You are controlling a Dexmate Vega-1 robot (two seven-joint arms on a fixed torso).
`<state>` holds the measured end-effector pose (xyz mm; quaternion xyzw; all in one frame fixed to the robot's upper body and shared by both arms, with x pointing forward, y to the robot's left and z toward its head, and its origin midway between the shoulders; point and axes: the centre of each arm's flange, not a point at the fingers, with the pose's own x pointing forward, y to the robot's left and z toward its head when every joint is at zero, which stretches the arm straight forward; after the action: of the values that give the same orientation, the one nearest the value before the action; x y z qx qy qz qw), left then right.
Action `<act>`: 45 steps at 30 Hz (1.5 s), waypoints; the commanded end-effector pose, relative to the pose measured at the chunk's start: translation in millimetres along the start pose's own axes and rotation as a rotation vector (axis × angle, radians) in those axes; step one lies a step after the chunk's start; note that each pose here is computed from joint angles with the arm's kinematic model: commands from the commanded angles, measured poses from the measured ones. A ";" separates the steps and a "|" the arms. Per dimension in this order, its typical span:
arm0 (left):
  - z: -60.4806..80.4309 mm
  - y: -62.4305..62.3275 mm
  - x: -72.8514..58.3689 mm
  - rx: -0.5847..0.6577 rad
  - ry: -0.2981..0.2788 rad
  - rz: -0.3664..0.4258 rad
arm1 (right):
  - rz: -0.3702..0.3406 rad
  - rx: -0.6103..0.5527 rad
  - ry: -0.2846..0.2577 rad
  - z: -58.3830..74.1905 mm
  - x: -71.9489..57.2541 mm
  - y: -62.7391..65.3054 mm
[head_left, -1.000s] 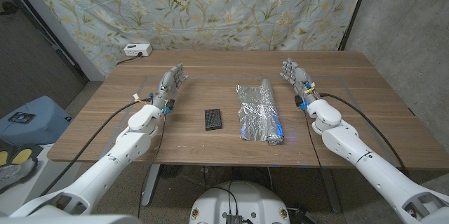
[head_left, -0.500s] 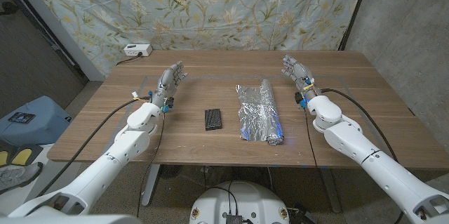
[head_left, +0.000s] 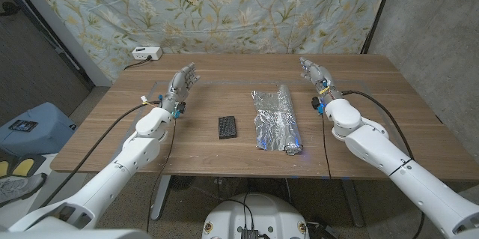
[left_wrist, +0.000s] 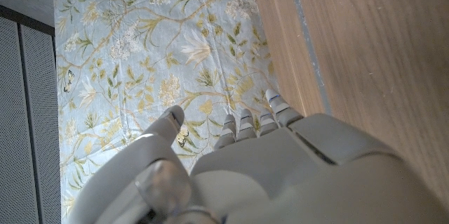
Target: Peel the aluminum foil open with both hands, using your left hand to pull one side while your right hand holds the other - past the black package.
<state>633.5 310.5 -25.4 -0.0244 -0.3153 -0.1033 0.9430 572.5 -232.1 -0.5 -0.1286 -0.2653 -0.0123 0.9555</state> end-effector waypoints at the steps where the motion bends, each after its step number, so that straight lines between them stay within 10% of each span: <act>1: 3.1 -1.1 3.3 0.020 -0.012 -0.021 | -0.033 -0.111 0.049 22.4 -18.4 11.3; 45: 11.0 10.8 -5.9 0.014 -0.044 -0.069 | -0.044 -0.394 0.247 70.4 -50.4 58.7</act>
<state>626.1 315.8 -21.8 -0.0131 -0.3342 -0.1248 0.9341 508.3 -170.8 17.4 -0.2696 -0.1847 -0.0873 0.9411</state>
